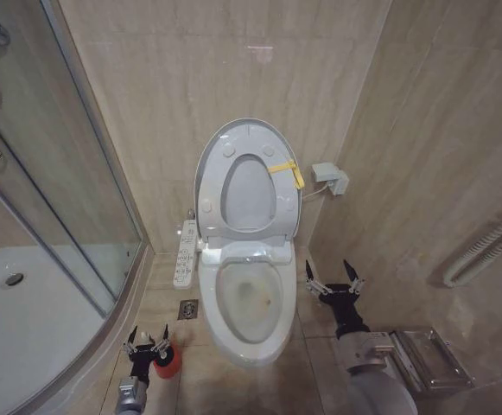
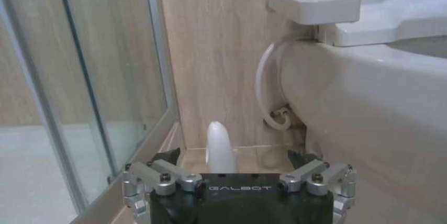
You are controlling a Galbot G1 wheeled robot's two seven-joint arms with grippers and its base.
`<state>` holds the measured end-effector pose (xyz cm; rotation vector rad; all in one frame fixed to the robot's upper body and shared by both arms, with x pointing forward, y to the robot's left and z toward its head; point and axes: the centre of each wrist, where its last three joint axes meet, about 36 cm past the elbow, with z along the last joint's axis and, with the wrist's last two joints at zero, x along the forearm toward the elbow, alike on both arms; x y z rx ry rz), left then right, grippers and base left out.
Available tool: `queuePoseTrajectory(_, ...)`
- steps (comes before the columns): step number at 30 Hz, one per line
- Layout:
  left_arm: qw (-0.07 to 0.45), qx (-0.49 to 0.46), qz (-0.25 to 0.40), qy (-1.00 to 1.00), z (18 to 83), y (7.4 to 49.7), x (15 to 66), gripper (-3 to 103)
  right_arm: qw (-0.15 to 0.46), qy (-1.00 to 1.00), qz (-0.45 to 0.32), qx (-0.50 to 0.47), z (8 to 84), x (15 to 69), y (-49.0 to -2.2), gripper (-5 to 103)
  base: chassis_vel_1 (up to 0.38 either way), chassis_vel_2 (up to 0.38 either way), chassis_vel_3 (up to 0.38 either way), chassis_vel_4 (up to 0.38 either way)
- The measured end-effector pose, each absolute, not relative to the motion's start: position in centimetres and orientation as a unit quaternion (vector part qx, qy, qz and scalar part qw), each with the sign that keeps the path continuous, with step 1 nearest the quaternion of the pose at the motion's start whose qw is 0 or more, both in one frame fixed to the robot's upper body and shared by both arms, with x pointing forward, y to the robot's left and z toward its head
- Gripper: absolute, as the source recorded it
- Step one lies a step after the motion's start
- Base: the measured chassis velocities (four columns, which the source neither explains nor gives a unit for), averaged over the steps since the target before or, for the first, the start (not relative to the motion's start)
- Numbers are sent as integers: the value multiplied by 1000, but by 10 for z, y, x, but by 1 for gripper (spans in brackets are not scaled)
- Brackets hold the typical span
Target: Open the toilet lid, clean the toilet bowl with a toilet brush, close the toilet lid, and flush.
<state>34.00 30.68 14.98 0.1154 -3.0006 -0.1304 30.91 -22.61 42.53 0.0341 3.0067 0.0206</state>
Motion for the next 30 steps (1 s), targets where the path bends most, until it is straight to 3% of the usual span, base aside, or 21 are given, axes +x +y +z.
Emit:
queuePoseTrajectory(18, 84, 33, -45, -995, 125, 299, 317, 96, 67, 998, 7, 11, 425, 309, -226, 100, -4, 2, 1, -2)
queuePoseTrajectory(21, 82, 33, -46, -995, 125, 300, 321, 96, 67, 998, 7, 11, 425, 309, -226, 100, 0, 0, 0, 0)
queuePoseTrajectory(22, 80, 33, -46, -995, 126, 301, 323, 89, 67, 998, 7, 11, 425, 309, -226, 100, 0, 0, 0, 0)
queuePoseTrajectory(30, 76, 32, -49, -995, 128, 304, 329, 90, 67, 998, 7, 11, 425, 309, -226, 100, 0, 0, 0, 0)
